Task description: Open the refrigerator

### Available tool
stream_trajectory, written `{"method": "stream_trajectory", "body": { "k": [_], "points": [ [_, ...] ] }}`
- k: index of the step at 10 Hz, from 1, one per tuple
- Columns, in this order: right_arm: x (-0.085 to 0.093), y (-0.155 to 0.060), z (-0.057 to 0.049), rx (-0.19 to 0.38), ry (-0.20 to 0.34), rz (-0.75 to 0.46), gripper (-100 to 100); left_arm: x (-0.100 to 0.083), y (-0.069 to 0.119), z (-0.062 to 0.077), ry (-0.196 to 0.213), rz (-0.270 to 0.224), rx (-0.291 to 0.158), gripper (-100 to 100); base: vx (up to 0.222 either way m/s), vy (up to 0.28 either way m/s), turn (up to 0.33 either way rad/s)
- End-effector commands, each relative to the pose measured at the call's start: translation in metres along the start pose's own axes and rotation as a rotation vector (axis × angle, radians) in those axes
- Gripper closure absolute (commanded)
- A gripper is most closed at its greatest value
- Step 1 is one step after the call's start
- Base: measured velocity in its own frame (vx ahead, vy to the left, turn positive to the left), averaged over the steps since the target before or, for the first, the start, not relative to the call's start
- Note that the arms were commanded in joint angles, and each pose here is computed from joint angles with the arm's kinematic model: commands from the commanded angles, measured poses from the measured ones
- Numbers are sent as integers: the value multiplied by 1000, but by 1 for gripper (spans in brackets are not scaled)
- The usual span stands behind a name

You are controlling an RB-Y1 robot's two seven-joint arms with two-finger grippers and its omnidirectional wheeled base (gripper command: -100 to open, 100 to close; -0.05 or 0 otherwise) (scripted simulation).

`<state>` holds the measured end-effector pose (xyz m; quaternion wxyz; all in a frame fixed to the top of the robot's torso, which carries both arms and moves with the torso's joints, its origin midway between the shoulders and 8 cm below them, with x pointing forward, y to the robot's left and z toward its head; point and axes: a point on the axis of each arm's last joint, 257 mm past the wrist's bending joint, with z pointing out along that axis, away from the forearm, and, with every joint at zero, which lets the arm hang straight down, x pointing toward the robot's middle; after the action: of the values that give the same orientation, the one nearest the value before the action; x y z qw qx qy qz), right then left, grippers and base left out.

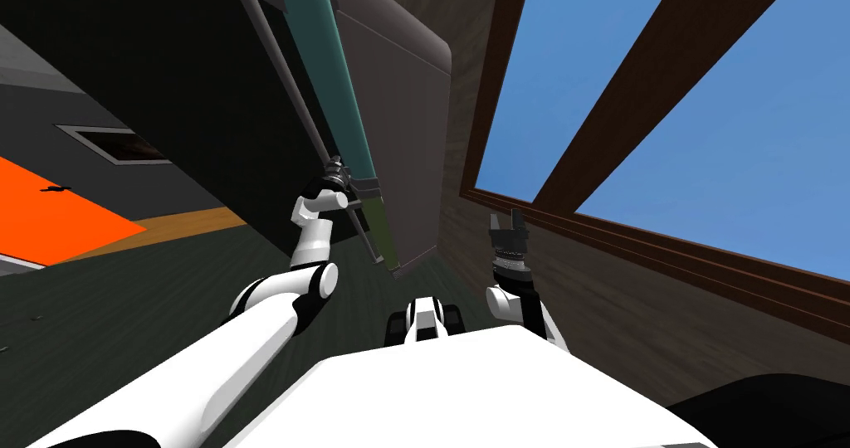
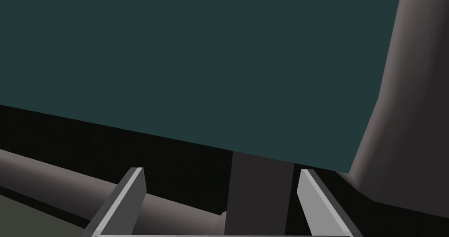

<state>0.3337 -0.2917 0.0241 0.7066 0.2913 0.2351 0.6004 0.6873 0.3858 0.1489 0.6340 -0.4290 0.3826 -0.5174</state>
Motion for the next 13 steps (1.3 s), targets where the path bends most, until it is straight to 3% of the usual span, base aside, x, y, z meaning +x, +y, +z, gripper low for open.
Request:
{"method": "stream_trajectory", "body": {
  "k": [1,2,3,5,6,7,9,10,11,12,13],
  "points": [
    [0,0,0,0,0,0,0,1,13,8,10,-2,-22,-100,-3,-33,10],
    [0,0,0,0,0,0,0,-1,20,8,7,-3,-36,-100,6,-1,-17],
    [0,0,0,0,0,0,0,-5,-4,18,19,-22,15,-100,-15,-58,89],
    [0,0,0,0,0,0,0,-14,27,19,7,-4,-44,-100,-5,-58,46],
    [0,0,0,0,0,0,0,-14,28,19,6,-4,-46,-100,0,0,0],
    [0,0,0,0,0,0,0,-21,2,27,13,-21,7,-100,-10,-50,76],
    [0,0,0,0,0,0,0,-34,31,27,-7,-4,-51,-100,-9,-53,31],
    [0,0,0,0,0,0,0,-39,4,34,0,-29,6,-100,-19,-71,92],
    [0,0,0,0,0,0,0,-50,7,34,-10,-2,-3,-100,-20,-75,55],
    [0,0,0,0,0,0,0,-59,26,33,-27,-3,-40,-100,1,-33,-3],
    [0,0,0,0,0,0,0,-70,6,39,-28,-13,1,-100,-18,-61,86]
  ]
}}
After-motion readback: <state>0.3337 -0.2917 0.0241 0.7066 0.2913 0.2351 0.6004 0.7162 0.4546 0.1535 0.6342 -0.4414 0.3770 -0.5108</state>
